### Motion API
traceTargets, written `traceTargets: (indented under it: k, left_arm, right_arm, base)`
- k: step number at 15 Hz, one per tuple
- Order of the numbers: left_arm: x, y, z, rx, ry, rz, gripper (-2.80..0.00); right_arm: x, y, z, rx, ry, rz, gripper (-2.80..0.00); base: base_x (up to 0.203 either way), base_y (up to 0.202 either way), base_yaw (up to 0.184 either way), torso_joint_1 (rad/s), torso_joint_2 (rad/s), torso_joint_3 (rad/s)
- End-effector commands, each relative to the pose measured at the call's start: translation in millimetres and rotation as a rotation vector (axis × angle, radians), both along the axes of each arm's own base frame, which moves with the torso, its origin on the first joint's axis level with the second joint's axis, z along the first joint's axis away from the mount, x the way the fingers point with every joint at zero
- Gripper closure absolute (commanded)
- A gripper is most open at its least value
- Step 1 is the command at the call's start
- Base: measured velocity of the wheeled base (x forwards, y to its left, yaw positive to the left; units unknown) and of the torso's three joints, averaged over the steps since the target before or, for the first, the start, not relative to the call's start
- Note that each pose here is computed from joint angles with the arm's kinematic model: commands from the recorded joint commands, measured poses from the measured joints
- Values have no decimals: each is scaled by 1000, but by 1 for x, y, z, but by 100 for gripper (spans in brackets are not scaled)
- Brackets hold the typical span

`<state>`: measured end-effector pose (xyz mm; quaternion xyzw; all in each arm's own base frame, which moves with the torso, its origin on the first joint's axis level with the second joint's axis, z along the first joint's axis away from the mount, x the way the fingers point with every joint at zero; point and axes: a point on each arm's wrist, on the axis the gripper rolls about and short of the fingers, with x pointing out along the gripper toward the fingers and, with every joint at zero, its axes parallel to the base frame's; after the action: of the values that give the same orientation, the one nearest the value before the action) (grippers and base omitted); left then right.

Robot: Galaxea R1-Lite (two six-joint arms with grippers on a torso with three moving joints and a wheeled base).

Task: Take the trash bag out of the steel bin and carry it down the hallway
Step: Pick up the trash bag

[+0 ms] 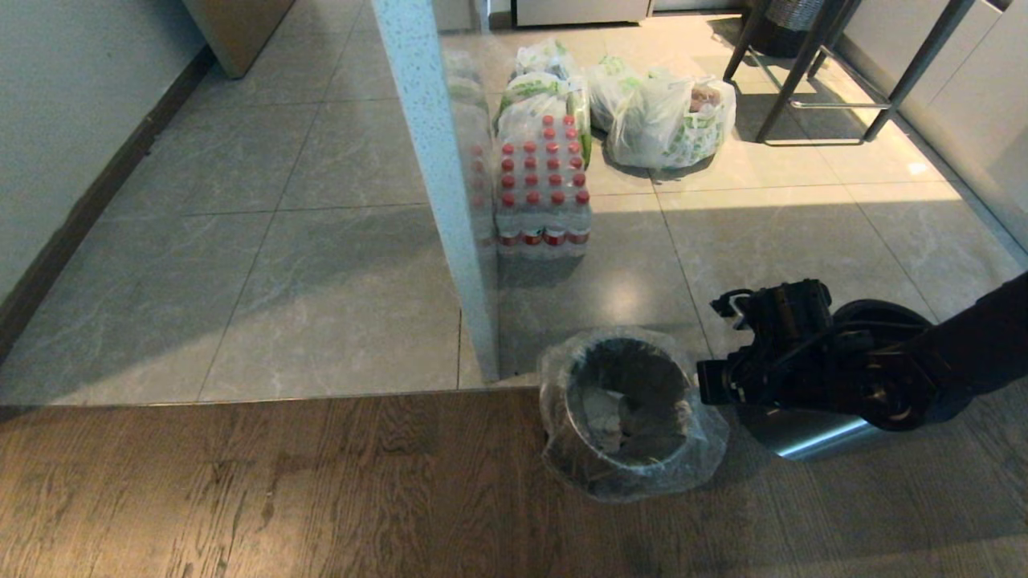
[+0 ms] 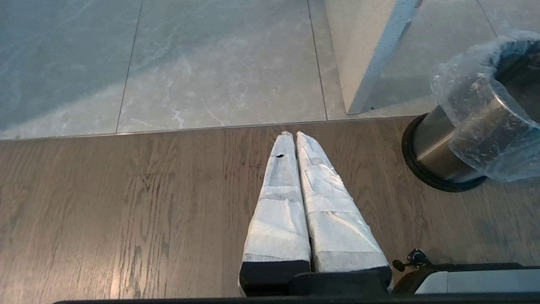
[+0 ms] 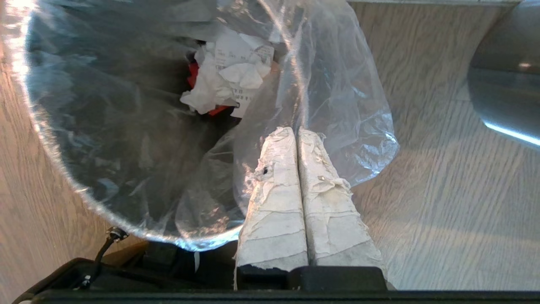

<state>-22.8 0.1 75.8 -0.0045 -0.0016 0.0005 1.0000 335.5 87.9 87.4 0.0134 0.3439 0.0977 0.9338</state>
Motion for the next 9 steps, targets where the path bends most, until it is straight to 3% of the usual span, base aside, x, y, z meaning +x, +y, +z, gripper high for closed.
traceTargets:
  k: [1,9]
  left_arm:
    - [0,0,0,0,1,0,0]
    - [0,0,0,0,2,0,0]
  right_arm:
    - [3,1,-7,-4,26,1,0]
    - [13,4,-29,-28,126,3,0]
  base:
    - [0,0,0,0,0,0]
    - [0,0,0,0,0,0]
